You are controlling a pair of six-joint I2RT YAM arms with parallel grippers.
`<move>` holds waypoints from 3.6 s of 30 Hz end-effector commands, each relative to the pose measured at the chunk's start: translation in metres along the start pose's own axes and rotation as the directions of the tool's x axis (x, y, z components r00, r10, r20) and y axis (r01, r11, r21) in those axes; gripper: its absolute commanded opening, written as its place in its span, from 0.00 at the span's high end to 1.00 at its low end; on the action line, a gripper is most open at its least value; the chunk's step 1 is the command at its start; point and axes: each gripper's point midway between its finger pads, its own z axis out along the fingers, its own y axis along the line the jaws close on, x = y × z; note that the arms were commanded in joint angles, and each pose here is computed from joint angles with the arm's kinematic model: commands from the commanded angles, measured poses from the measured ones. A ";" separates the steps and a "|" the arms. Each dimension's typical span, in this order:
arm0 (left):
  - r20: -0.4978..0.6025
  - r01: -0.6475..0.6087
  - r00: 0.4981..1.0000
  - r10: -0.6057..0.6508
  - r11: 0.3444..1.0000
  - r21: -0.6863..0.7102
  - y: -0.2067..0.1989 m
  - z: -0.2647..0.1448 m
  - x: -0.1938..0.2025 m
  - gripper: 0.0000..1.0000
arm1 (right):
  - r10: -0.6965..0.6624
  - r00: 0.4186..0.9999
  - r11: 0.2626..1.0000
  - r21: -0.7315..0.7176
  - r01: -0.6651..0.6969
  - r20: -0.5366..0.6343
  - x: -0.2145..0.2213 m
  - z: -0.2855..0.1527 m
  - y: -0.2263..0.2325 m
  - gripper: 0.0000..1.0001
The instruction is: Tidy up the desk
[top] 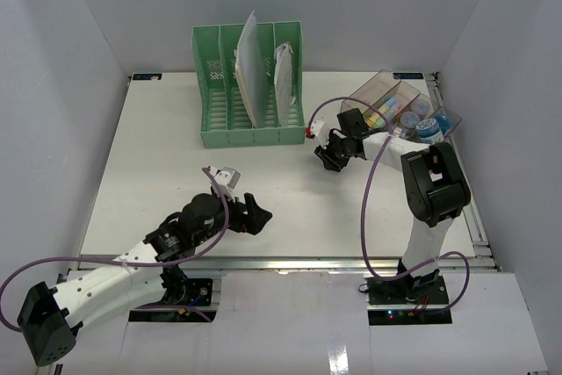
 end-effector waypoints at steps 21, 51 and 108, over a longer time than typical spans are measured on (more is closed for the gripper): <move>-0.015 -0.023 1.000 0.023 1.000 0.001 -0.001 0.006 0.001 0.02 | 0.152 0.905 0.932 0.248 -0.265 0.397 -0.087 -0.087 -0.157 0.75; -0.081 -0.083 0.992 0.093 0.989 0.120 -0.039 0.055 -0.014 0.02 | 0.198 0.835 0.952 0.100 -0.288 0.513 -0.080 -0.077 -0.180 0.19; -0.061 -0.040 0.997 0.046 0.995 0.093 -0.024 0.036 0.000 0.02 | 0.292 0.886 0.925 0.130 -0.357 0.360 -0.110 -0.040 -0.150 0.92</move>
